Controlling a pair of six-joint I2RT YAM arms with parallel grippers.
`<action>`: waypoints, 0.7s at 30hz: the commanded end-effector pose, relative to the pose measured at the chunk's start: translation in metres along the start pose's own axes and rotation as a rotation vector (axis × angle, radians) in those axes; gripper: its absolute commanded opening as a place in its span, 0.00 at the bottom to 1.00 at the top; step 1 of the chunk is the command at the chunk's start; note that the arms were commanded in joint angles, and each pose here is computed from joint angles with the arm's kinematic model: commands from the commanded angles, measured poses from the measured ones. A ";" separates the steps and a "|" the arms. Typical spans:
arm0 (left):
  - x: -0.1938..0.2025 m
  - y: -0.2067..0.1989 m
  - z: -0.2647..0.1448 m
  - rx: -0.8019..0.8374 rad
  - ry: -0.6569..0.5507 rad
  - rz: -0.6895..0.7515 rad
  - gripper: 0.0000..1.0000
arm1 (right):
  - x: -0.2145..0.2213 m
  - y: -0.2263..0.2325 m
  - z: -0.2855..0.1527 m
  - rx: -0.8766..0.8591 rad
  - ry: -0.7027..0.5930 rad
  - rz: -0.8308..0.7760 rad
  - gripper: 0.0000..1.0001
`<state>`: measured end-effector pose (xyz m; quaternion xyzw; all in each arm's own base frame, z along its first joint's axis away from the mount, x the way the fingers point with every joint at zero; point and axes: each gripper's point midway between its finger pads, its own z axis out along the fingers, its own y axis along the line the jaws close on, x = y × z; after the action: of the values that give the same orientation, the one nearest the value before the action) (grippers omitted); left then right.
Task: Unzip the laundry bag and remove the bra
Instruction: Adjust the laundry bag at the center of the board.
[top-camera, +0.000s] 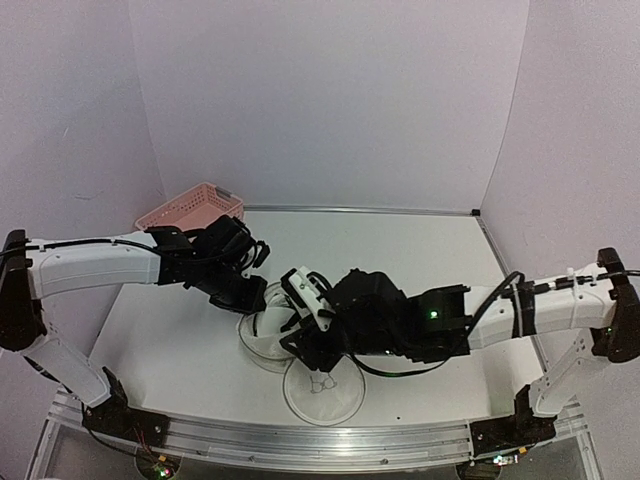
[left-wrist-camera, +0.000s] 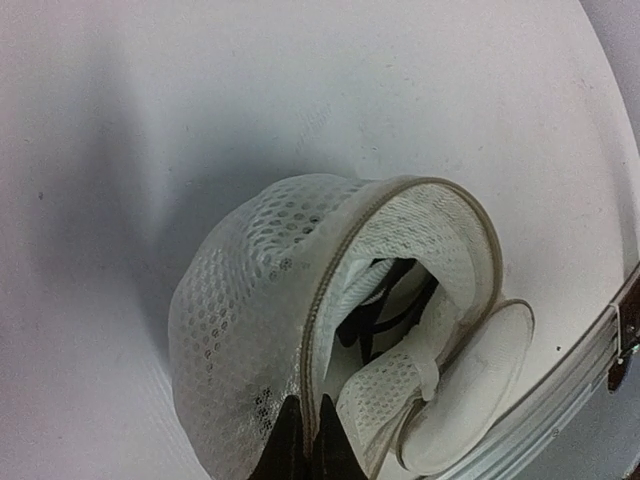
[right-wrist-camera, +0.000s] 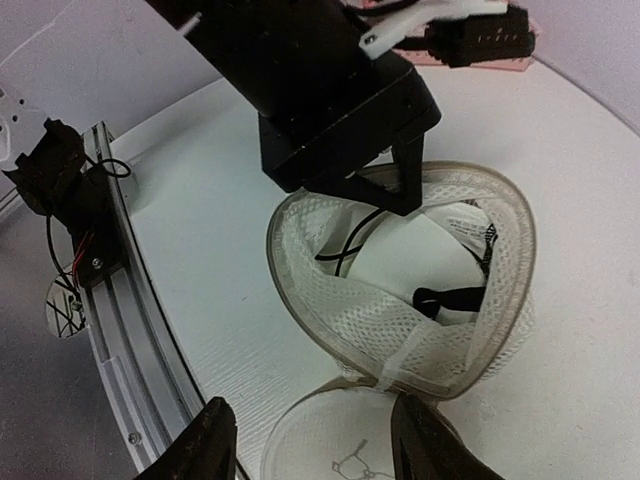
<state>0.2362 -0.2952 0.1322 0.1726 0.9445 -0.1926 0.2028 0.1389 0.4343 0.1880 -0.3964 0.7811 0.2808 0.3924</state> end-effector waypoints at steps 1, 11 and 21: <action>-0.007 -0.032 -0.018 0.147 -0.063 -0.028 0.00 | -0.008 0.011 0.022 -0.076 0.036 0.126 0.54; -0.002 -0.060 -0.028 0.293 -0.111 -0.092 0.00 | 0.013 -0.034 0.059 0.042 0.067 0.306 0.56; -0.003 -0.037 -0.028 0.206 -0.184 -0.137 0.00 | 0.005 -0.043 0.085 0.066 0.043 0.427 0.60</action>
<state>0.2031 -0.3199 0.1496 0.1329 0.9181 -0.3100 0.2082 0.1962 0.4461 0.1069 -0.2502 0.8773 0.2765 0.3020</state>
